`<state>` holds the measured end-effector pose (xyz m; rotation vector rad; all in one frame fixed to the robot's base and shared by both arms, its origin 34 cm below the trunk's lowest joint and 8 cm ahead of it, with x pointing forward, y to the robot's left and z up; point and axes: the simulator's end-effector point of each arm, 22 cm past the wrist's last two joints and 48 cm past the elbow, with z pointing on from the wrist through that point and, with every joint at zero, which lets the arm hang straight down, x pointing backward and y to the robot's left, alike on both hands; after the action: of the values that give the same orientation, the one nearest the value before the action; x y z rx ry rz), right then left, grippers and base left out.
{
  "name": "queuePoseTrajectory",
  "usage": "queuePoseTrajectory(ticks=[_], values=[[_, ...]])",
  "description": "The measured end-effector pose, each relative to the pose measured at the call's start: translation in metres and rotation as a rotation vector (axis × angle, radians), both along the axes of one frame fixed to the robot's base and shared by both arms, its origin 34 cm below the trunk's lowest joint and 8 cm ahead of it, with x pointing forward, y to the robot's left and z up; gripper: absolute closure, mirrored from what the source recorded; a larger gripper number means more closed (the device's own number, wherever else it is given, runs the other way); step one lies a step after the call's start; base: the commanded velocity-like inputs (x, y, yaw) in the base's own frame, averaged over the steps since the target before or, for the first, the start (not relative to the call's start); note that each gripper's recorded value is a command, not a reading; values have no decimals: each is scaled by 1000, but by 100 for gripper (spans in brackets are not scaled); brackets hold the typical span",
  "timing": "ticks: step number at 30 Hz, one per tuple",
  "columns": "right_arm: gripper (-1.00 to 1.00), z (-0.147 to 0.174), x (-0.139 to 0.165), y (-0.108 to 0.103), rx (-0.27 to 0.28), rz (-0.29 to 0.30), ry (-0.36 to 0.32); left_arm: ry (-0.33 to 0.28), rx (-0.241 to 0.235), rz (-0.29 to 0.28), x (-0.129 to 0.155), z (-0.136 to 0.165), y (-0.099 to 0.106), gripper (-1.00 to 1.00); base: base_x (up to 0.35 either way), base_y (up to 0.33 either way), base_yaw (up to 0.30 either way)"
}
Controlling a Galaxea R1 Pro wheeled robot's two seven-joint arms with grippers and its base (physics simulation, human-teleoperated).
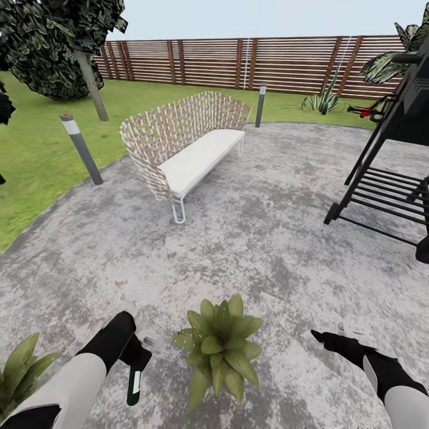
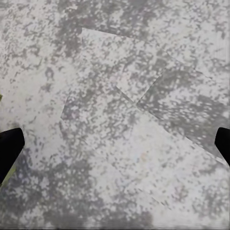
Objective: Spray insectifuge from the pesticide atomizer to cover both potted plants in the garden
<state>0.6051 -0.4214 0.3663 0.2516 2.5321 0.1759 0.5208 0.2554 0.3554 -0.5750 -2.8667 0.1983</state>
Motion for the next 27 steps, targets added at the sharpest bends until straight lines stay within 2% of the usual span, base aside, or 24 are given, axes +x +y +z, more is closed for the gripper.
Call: queuePoseTrajectory(ticks=[6, 10, 16, 20, 27], values=[[-100, -2, -1, 0, 0, 0, 3, 5, -1, 0, -2, -2, 0, 100, -279, -172, 207], [-100, -2, -1, 1, 1, 1, 3, 5, 0, -1, -2, -2, 0, 100, -171, -201, 49], [-100, -1, -1, 0, 1, 1, 3, 5, 0, -2, -2, -2, 0, 100, 35, -305, 5], [-100, -3, -2, 0, 1, 0, 5, 7, 0, -2, -2, -2, 0, 100, 27, -291, 143], [-100, -5, -3, 0, 0, 0, 10, 12, 0, -1, -4, -4, 0, 100, 1, -25, 213]])
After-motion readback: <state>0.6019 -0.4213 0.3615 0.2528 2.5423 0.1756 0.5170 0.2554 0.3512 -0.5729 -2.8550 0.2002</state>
